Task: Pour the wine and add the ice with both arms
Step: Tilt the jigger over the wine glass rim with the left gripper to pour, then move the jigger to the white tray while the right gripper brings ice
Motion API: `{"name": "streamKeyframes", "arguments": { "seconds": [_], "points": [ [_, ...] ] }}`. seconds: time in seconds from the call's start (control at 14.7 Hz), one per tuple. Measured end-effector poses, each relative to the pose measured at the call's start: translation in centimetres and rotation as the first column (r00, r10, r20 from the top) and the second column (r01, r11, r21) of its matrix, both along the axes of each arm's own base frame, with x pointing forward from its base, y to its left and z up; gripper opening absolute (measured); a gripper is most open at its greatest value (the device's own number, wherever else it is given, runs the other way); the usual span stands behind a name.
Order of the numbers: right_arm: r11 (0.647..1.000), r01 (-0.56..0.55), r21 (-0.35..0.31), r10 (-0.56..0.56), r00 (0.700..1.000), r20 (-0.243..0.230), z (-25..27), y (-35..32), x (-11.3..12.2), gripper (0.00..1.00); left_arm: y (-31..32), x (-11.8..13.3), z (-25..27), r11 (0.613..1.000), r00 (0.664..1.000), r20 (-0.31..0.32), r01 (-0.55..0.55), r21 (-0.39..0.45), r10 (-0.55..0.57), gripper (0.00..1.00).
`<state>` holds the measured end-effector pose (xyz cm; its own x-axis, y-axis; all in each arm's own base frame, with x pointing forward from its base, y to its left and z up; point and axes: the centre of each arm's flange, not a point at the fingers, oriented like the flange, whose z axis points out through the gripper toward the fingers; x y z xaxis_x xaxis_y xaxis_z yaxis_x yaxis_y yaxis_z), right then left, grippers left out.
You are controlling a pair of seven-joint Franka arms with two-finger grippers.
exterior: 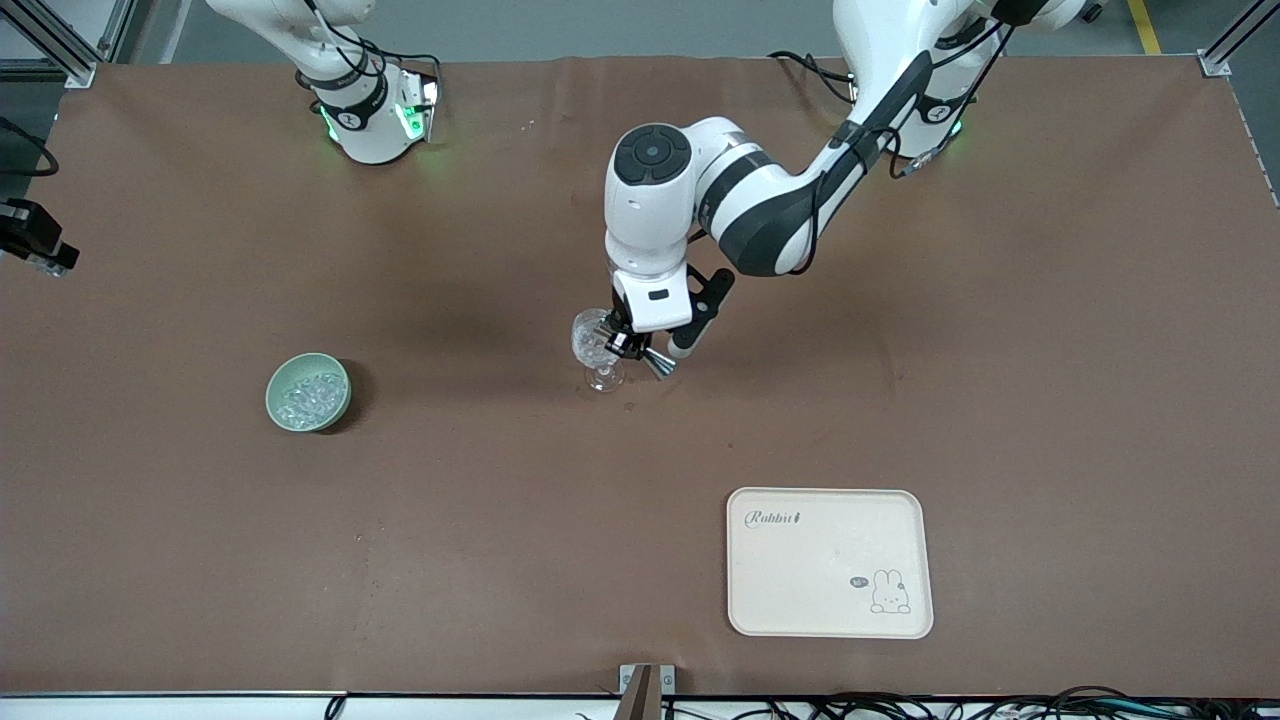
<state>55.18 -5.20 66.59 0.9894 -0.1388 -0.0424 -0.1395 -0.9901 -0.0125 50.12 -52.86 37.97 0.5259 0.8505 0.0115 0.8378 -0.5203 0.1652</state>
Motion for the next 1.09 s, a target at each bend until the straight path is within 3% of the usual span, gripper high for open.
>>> {"name": "streamKeyframes", "arguments": {
  "seconds": [0.07, 0.27, 0.48, 0.75, 0.95, 1.09],
  "points": [
    [1.0, 0.0, 0.0, 0.0, 1.0, 0.0, 0.0, 0.0, 0.0, 0.27, 0.0, 0.0, 0.0, 1.0, 1.0, -0.016, -0.022, -0.012, 0.022, 0.21],
    [1.0, 0.0, 0.0, 0.0, 1.0, 0.0, 0.0, 0.0, 0.0, 0.27, 0.6, 0.6, 0.0, 0.983, 0.979, -0.162, -0.142, -0.113, 0.123, 0.21],
    [1.0, -0.001, 0.001, 0.001, 1.0, 0.0, 0.0, 0.1, 0.0, 0.27, 3.9, 4.4, 0.8, 0.922, 0.917, -0.316, -0.321, -0.217, 0.245, 0.21],
    [1.0, -0.03, 0.006, 0.03, 1.0, -0.005, -0.1, 3.4, 0.2, 0.27, 11.6, 11.5, 0.5, 0.796, 0.81, -0.443, -0.534, -0.285, 0.385, 0.21],
    [1.0, -0.016, -0.001, 0.016, 1.0, -0.021, -1.1, 11.8, 0.5, 0.27, 19.9, 17.4, -0.6, 0.665, 0.726, -0.509, -0.663, -0.343, 0.462, 0.21],
    [1.0, 0.006, -0.008, -0.006, 1.0, -0.027, -3.2, 18.3, 1.1, 0.27, 26.6, 20.7, -2.5, 0.585, 0.694, -0.56, -0.706, -0.401, 0.454, 0.21]
  ]
}}
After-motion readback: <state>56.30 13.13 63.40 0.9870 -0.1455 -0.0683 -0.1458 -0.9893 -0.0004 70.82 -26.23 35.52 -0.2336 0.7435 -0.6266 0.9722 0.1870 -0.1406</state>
